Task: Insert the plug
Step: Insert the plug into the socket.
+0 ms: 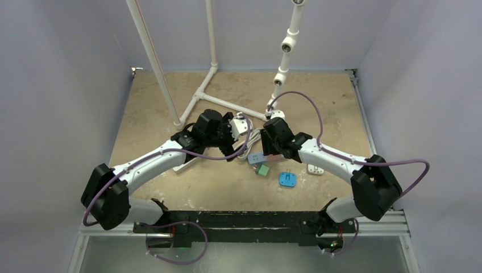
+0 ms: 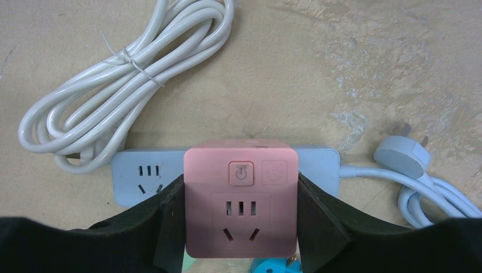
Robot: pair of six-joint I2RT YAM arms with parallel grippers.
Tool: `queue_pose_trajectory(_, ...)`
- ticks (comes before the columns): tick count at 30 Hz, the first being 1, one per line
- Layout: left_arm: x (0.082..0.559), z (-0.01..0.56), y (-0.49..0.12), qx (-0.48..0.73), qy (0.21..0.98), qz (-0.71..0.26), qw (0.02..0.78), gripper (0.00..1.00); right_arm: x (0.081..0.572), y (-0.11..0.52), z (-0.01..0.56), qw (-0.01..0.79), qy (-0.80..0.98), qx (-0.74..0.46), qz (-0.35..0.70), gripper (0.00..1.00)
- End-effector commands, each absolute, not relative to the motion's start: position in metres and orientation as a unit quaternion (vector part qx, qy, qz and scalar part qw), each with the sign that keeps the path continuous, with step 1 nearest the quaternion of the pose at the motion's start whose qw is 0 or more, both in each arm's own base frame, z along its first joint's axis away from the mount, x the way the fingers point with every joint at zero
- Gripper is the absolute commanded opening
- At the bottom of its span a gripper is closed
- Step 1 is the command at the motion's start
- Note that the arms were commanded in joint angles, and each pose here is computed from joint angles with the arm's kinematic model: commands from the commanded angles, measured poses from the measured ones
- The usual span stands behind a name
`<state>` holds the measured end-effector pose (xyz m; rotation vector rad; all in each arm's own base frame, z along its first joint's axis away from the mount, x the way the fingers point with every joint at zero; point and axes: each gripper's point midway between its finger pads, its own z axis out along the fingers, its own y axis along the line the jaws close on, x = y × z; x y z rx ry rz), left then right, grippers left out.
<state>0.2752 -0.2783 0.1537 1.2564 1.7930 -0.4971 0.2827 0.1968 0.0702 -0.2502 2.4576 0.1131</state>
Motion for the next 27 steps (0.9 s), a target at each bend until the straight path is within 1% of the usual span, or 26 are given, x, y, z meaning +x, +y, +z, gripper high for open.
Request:
queue_pose_trajectory(1, 0.280, 0.179, -0.285, 0.502, 0.703, -0.207, 0.459, 0.99, 0.202, 0.203, -0.001, 0.154, 0.981, -0.082, 0.082, 0.00)
queue_pose_trajectory(5, 0.279, 0.180, -0.285, 0.502, 0.704, -0.210, 0.457, 0.99, 0.202, 0.202, 0.000, 0.157, 0.982, -0.067, 0.082, 0.00)
queue_pose_trajectory(6, 0.278, 0.181, -0.285, 0.501, 0.703, -0.210, 0.458, 0.99, 0.203, 0.202, 0.002, 0.160, 0.982, -0.066, 0.082, 0.02)
queue_pose_trajectory(7, 0.278, 0.181, -0.285, 0.502, 0.703, -0.210, 0.458, 0.99, 0.205, 0.200, 0.005, 0.166, 0.981, -0.062, 0.078, 0.22)
queue_pose_trajectory(8, 0.278, 0.182, -0.285, 0.501, 0.704, -0.210, 0.458, 0.99, 0.207, 0.200, 0.009, 0.172, 0.980, -0.059, 0.076, 0.37)
queue_pose_trajectory(9, 0.278, 0.182, -0.284, 0.501, 0.704, -0.210, 0.458, 0.99, 0.210, 0.200, 0.015, 0.181, 0.979, -0.054, 0.077, 0.49)
queue_pose_trajectory(10, 0.278, 0.182, -0.284, 0.501, 0.704, -0.210, 0.458, 0.99, 0.213, 0.201, 0.023, 0.191, 0.977, -0.051, 0.081, 0.57)
queue_pose_trajectory(11, 0.278, 0.182, -0.284, 0.501, 0.704, -0.210, 0.458, 0.99, 0.217, 0.203, 0.033, 0.202, 0.974, -0.049, 0.087, 0.62)
queue_pose_trajectory(14, 0.278, 0.185, -0.285, 0.499, 0.703, -0.211, 0.461, 0.99, 0.234, 0.205, 0.063, 0.252, 0.962, -0.047, 0.092, 0.82)
queue_pose_trajectory(15, 0.278, 0.185, -0.284, 0.498, 0.704, -0.211, 0.461, 0.99, 0.240, 0.207, 0.072, 0.263, 0.959, -0.048, 0.092, 0.92)
queue_pose_trajectory(16, 0.279, 0.187, -0.284, 0.497, 0.703, -0.210, 0.463, 0.99, 0.244, 0.208, 0.079, 0.270, 0.957, -0.050, 0.092, 0.98)
queue_pose_trajectory(21, 0.278, 0.197, -0.283, 0.497, 0.700, -0.208, 0.470, 0.99, 0.263, 0.215, 0.116, 0.296, 0.948, -0.070, 0.089, 0.99)
queue_pose_trajectory(25, 0.277, 0.202, -0.279, 0.497, 0.698, -0.202, 0.475, 0.99, 0.266, 0.204, 0.131, 0.297, 0.949, -0.079, 0.074, 0.99)
queue_pose_trajectory(26, 0.276, 0.204, -0.278, 0.496, 0.698, -0.200, 0.476, 0.99, 0.266, 0.200, 0.133, 0.299, 0.948, -0.078, 0.075, 0.97)
queue_pose_trajectory(27, 0.276, 0.205, -0.277, 0.495, 0.698, -0.199, 0.477, 0.99, 0.266, 0.195, 0.137, 0.304, 0.947, -0.074, 0.077, 0.91)
